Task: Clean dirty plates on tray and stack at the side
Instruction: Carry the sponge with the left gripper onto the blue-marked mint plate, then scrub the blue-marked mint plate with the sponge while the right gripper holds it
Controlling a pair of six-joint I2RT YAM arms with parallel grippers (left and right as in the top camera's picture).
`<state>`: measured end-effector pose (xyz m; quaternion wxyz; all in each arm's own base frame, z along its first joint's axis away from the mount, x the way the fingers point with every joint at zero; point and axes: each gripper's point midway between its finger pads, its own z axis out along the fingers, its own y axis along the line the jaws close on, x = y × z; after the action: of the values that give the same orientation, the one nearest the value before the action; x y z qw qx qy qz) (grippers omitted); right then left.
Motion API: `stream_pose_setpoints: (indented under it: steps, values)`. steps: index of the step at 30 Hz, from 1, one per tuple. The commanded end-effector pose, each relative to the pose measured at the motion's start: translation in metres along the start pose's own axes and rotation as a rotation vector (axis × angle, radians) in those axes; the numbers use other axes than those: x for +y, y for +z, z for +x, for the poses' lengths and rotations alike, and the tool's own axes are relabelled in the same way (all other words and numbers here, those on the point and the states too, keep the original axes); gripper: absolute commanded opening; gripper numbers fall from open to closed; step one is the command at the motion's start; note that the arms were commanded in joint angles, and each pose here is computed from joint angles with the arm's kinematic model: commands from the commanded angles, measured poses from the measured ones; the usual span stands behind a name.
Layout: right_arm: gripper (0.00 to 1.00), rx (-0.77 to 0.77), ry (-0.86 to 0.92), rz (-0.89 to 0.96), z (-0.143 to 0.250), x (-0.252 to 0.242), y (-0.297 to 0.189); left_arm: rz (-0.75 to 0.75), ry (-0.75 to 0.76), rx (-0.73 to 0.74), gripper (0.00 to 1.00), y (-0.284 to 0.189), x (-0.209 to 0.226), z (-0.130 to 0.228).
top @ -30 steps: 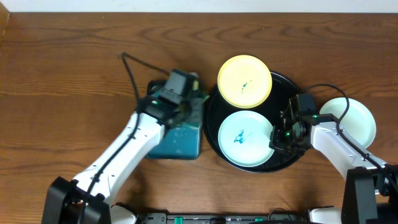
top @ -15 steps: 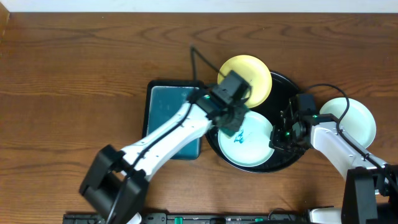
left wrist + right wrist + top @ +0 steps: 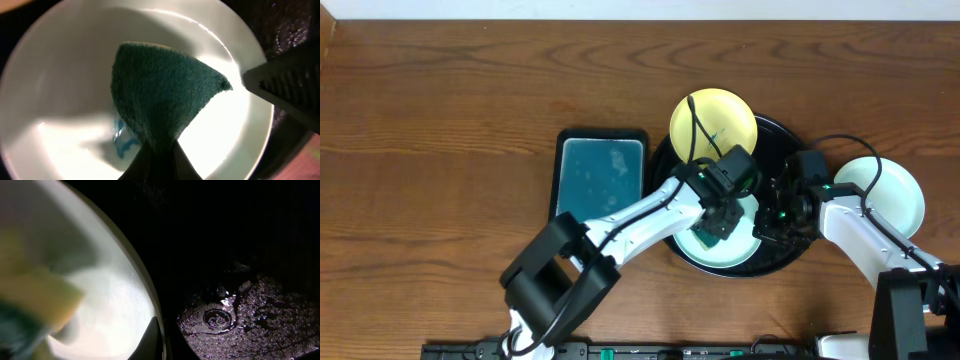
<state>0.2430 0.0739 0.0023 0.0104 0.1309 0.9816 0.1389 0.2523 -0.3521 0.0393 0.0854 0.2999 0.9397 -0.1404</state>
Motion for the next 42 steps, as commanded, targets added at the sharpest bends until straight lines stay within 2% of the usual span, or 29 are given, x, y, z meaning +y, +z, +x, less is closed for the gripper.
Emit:
stream_pose_setpoints:
  steps: [1, 14, 21, 29, 35, 42]
  values:
    - [0.01, -0.010, 0.000, 0.026, 0.000, -0.003, 0.001, 0.010, 0.029, -0.003, 0.08, 0.003, -0.007, -0.003]
    - [0.01, -0.008, 0.000, 0.027, 0.001, -0.003, 0.001, -0.070, 0.011, 0.063, 0.07, 0.034, 0.012, 0.014]
    - [0.01, -0.003, 0.002, 0.029, 0.002, -0.004, 0.001, -0.230, -0.007, 0.014, 0.08, 0.029, 0.049, 0.003]
    - [0.01, -0.003, 0.002, 0.029, 0.002, -0.004, 0.001, -0.223, -0.109, 0.052, 0.07, 0.023, 0.082, 0.006]
    - [0.01, -0.003, 0.002, 0.029, 0.002, -0.004, 0.001, -0.089, -0.164, 0.161, 0.07, 0.025, 0.055, 0.030]
    - [0.01, -0.003, 0.002, 0.029, 0.002, -0.004, 0.001, 0.044, -0.097, 0.221, 0.07, 0.028, 0.003, 0.047]
